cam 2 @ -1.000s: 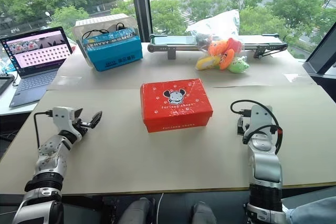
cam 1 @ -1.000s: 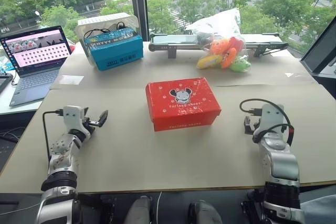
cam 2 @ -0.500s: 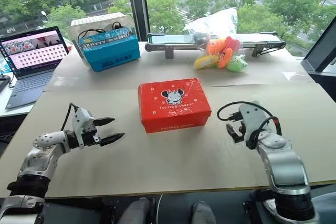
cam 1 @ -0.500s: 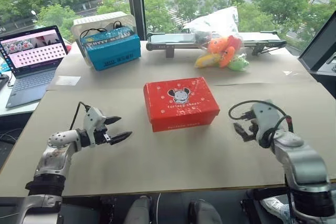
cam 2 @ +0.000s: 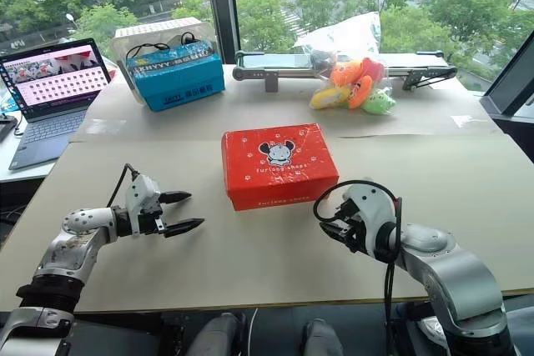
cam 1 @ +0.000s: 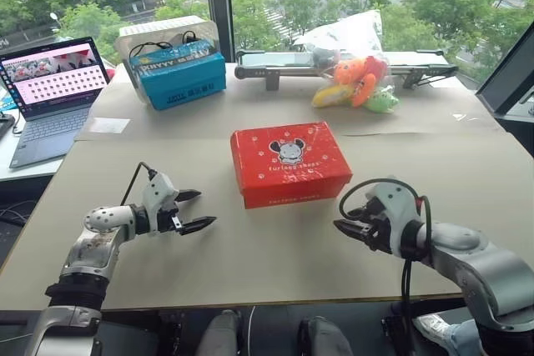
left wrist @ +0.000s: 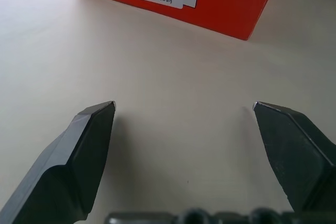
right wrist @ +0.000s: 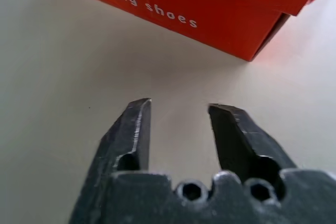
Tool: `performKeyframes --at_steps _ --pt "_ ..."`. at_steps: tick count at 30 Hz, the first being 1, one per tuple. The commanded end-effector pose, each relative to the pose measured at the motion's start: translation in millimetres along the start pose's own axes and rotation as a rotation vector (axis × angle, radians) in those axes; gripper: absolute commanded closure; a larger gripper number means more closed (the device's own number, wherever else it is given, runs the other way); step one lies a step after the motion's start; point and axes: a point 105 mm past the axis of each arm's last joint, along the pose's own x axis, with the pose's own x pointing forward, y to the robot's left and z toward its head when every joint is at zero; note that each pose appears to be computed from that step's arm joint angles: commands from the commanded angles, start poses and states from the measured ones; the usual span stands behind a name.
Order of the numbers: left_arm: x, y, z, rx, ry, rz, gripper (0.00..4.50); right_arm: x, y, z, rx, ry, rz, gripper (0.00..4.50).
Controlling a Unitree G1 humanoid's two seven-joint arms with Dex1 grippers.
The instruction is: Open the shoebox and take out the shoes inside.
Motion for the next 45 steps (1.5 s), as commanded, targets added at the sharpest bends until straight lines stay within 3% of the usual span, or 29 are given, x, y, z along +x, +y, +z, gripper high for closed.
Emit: performKeyframes --at_steps 1,3,10,15,19,28,34,39,45 --pt "1 1 13 0.07 -0.024 -0.009 0.0 5 10 10 -0.057 -0.041 0.027 3.84" --pt "2 -2 14 0.069 -0.033 -0.038 0.0 16 16 13 -0.06 -0.057 0.04 4.46" --pt "-6 -6 21 0.101 -0.081 -0.105 0.0 47 14 19 -0.017 -0.101 -0.005 4.46" --pt "-26 -2 49 0.087 -0.174 -0.104 0.0 50 2 15 0.004 -0.099 -0.056 4.46" --pt "-45 -2 55 0.082 -0.174 -0.09 0.0 52 -6 15 0.008 -0.107 -0.084 4.46" --pt "-52 -13 36 0.047 -0.14 -0.074 0.0 68 -10 57 0.013 -0.234 -0.075 4.46" --pt "-49 -14 28 0.036 -0.119 -0.064 0.0 70 -7 64 -0.005 -0.249 -0.046 4.46" --pt "-50 -18 22 0.029 -0.101 -0.064 0.0 67 -1 72 -0.019 -0.268 -0.002 4.46" --pt "-51 -16 23 0.036 -0.098 -0.053 0.0 58 2 102 -0.038 -0.352 0.022 4.46"
